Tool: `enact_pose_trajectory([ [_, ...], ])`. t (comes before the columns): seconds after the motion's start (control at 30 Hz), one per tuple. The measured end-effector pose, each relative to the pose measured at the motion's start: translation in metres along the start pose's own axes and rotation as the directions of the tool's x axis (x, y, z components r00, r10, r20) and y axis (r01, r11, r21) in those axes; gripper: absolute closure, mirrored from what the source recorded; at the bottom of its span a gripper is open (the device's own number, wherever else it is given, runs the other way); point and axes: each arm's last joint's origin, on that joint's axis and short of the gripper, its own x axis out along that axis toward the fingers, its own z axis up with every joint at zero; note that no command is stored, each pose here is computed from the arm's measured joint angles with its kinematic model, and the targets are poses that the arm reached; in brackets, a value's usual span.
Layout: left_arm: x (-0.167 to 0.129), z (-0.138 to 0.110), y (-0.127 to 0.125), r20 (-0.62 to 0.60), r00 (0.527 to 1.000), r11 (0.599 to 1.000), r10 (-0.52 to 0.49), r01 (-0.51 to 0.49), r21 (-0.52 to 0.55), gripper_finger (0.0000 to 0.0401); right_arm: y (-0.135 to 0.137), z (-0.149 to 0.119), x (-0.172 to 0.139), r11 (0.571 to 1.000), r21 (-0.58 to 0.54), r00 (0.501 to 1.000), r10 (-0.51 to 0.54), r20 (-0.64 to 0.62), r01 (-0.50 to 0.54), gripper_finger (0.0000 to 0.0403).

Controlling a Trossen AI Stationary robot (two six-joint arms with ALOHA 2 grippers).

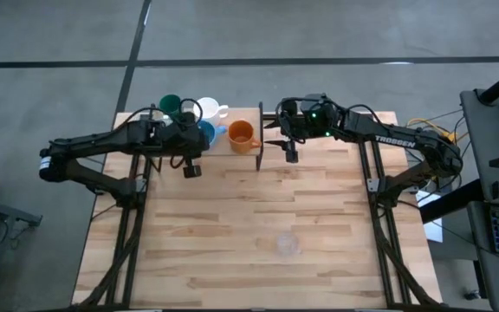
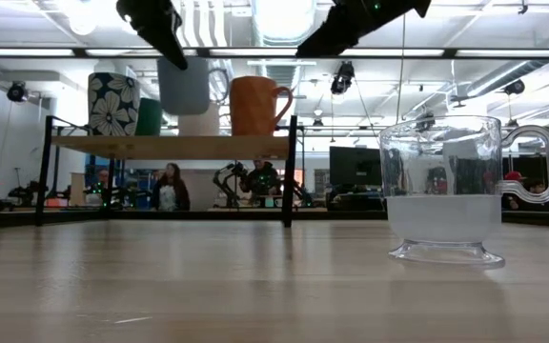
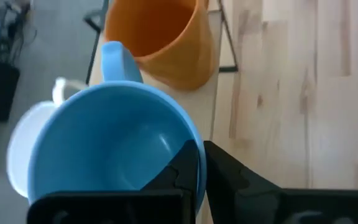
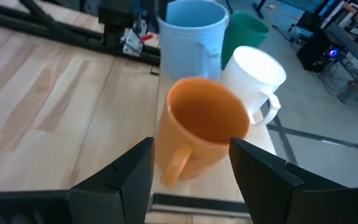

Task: Stack small to large cups/mugs on shelf
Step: Adjust the orange mug and the light blue mug

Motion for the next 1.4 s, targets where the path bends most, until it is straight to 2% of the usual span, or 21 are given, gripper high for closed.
enact_pose_trajectory([
  [0.13, -0.018, 0.007, 0.001, 0.07, 0.998, 1.0, -0.001, 0.0, 0.022, 0.04, -0.003, 0.008, 0.003, 1.0, 0.026, 1.0, -0.004, 0.016, 0.004, 0.0199],
  [0.3, -0.04, 0.003, 0.006, 0.106, 0.994, 0.999, 0.028, -0.029, 0.013, 0.04, -0.006, 0.011, 0.025, 0.999, 0.034, 1.0, 0.027, -0.017, -0.026, 0.0199],
  [0.47, -0.058, -0.001, 0.014, 0.154, 0.981, 0.993, 0.118, -0.114, -0.035, 0.0401, -0.009, 0.012, 0.055, 0.997, 0.027, 0.994, 0.072, -0.086, -0.07, 0.02],
  [0.67, -0.078, -0.002, 0.021, 0.27, 0.951, 0.986, 0.153, -0.131, -0.098, 0.0401, -0.016, 0.02, 0.079, 0.993, 0.0, 0.98, 0.115, -0.165, -0.116, 0.0205],
  [0.9, -0.095, -0.007, 0.026, 0.362, 0.913, 0.978, 0.187, -0.14, -0.152, 0.0401, -0.021, 0.027, 0.09, 0.986, 0.009, 0.953, 0.165, -0.255, -0.168, 0.0255],
  [1.27, -0.102, -0.01, 0.029, 0.394, 0.897, 0.975, 0.199, -0.141, -0.171, 0.0401, -0.014, 0.027, 0.096, 0.974, -0.036, 0.942, 0.205, -0.267, -0.222, 0.0378],
  [1.4, -0.103, -0.01, 0.029, 0.4, 0.894, 0.974, 0.201, -0.141, -0.175, 0.0401, -0.012, 0.03, 0.096, 0.972, -0.047, 0.941, 0.21, -0.264, -0.23, 0.0386],
])
